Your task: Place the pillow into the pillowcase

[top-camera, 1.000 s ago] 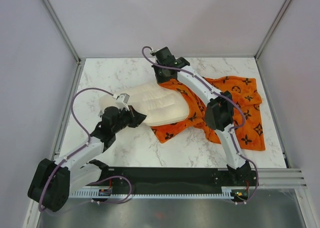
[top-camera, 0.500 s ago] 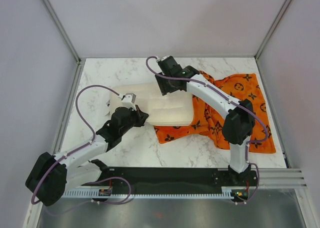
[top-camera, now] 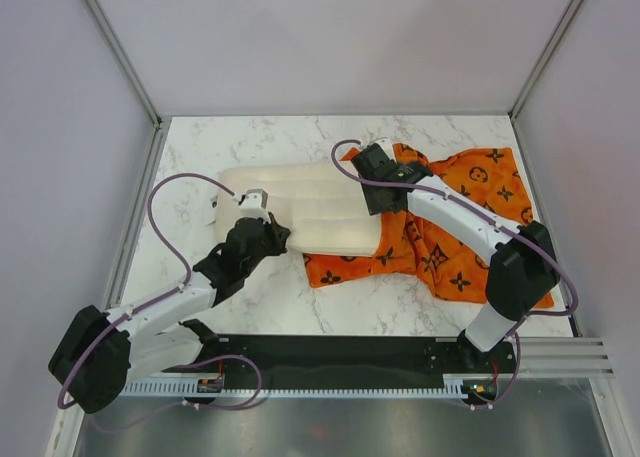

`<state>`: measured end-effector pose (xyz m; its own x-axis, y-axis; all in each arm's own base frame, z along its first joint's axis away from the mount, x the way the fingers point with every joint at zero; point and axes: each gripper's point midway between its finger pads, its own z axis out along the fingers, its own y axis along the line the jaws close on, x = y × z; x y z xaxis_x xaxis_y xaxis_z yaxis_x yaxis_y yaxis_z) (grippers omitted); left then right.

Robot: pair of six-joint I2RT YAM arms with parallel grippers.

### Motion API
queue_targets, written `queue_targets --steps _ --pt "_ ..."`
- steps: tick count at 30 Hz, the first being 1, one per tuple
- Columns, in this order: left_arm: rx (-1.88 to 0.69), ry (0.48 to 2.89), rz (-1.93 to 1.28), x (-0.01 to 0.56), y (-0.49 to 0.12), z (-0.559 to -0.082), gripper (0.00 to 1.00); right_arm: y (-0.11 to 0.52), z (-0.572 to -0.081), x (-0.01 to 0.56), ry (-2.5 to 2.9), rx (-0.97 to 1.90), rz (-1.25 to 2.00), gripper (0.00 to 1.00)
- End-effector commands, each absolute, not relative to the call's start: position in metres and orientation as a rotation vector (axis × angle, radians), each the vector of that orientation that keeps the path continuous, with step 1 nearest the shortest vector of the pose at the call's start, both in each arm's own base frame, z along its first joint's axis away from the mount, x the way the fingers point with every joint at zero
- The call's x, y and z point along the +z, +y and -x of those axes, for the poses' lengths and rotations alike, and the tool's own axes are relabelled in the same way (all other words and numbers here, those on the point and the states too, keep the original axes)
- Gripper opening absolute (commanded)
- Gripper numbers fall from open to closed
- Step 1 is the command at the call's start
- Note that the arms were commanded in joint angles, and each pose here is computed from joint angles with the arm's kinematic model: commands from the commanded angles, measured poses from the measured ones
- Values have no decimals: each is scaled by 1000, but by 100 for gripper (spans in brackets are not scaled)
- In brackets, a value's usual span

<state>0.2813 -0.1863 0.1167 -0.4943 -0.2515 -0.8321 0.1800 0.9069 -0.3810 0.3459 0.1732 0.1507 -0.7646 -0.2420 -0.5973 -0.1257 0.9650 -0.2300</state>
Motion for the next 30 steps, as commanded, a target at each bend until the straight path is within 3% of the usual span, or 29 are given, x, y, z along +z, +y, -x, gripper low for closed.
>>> queue_targets --steps 1,3,4,6,8,9,13,22,25,30 --pt "-535 1892 95 156 -191 -294 2 171 -338 146 2451 -224 218 60" --pt "-529 1881 84 160 -192 -293 2 173 -333 136 2475 -223 240 46" --pt "-518 1878 73 161 -194 -291 2 178 -331 133 2485 -203 256 30" --pt "-505 1863 68 167 -193 -292 2 190 -328 135 2479 -158 281 20" --pt "-507 1853 68 171 -194 -291 2 209 -328 143 2477 -70 307 3" --pt "-508 1842 70 177 -194 -293 2 222 -324 146 2471 -27 338 0" --pt "-494 1802 61 202 -197 -301 2 287 -321 180 2422 286 432 0" --pt "-529 1697 17 279 -214 -318 2 378 -318 225 2337 590 561 0" --pt "-573 1720 -6 270 -221 -312 2 368 -318 215 2350 529 543 0" --pt "-666 1821 -13 197 -230 -286 2 334 -308 194 2389 407 528 0"
